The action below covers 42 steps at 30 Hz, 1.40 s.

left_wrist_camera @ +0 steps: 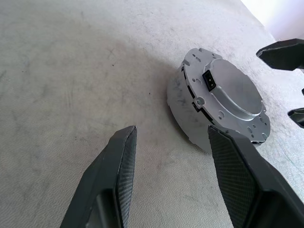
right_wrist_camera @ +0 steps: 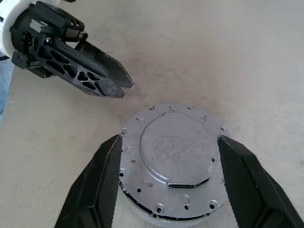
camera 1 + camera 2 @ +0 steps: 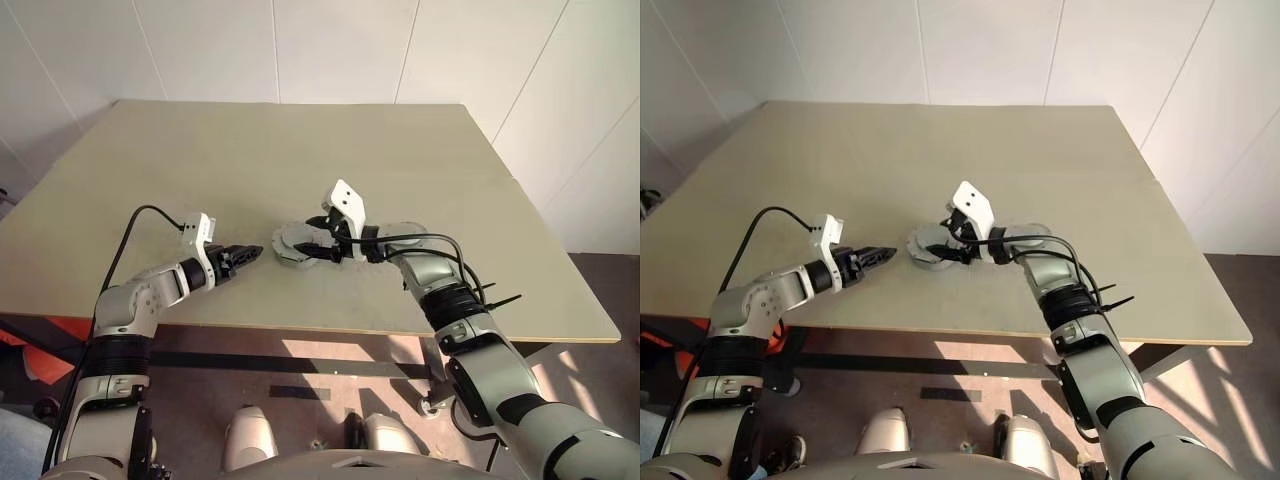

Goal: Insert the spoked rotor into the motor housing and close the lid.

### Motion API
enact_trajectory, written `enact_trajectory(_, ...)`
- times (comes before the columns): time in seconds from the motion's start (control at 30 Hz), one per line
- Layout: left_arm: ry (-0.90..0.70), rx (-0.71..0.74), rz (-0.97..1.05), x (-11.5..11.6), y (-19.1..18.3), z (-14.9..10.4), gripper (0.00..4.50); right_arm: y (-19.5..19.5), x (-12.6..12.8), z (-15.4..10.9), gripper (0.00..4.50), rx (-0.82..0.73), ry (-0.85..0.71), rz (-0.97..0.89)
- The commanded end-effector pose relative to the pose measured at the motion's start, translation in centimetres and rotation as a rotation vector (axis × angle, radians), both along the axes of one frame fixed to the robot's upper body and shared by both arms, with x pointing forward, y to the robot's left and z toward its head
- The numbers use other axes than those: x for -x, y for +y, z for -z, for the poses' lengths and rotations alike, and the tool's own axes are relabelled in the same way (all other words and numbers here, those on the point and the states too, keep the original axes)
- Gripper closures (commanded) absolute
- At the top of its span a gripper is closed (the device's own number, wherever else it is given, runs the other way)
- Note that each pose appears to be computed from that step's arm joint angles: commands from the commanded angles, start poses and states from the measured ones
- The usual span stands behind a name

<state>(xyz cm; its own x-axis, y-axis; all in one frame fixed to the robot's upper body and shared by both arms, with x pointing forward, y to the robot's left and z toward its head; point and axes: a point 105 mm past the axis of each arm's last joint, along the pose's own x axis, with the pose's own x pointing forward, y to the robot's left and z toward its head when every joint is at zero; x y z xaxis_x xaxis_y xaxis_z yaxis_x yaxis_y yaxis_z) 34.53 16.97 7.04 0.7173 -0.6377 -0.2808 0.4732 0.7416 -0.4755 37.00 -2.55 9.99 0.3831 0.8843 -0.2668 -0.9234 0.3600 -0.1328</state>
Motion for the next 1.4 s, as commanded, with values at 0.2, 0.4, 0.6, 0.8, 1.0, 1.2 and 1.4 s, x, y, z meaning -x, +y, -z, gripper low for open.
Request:
enact_trajectory(0.2, -0.058, 0.0, 0.001, -0.4, 0.0, -1.4, 1.97, 0.6, -1.5, -0.4, 0.01, -0.031, -0.015, 0.07)
enact_trajectory(0.4, -0.057, -0.003, -0.009, -0.1, 0.4, -1.3, 1.97, 1.0, -2.0, 0.1, 0.01, -0.026, -0.008, 0.085)
enact_trajectory(0.6, -0.055, -0.003, -0.02, 0.0, 0.6, -1.2, 1.97, 1.2, -2.1, 0.2, 0.01, -0.024, -0.007, 0.082)
enact_trajectory(0.8, -0.054, -0.004, -0.027, 0.0, 0.7, -1.2, 1.97, 1.3, -2.1, 0.0, 0.65, -0.032, -0.01, 0.075)
enact_trajectory(1.0, -0.054, -0.005, -0.03, -0.2, 0.7, -1.3, 1.97, 1.0, -2.0, -0.3, 1.58, -0.035, -0.021, 0.072)
enact_trajectory(1.2, -0.05, -0.005, -0.031, -0.3, 0.7, -1.1, 1.97, 0.8, -1.7, -0.4, 1.58, -0.036, -0.027, 0.059)
enact_trajectory(1.4, -0.049, -0.005, -0.031, -0.3, 0.7, -1.1, 1.97, 1.3, -1.2, -0.2, 1.58, -0.032, -0.025, 0.032)
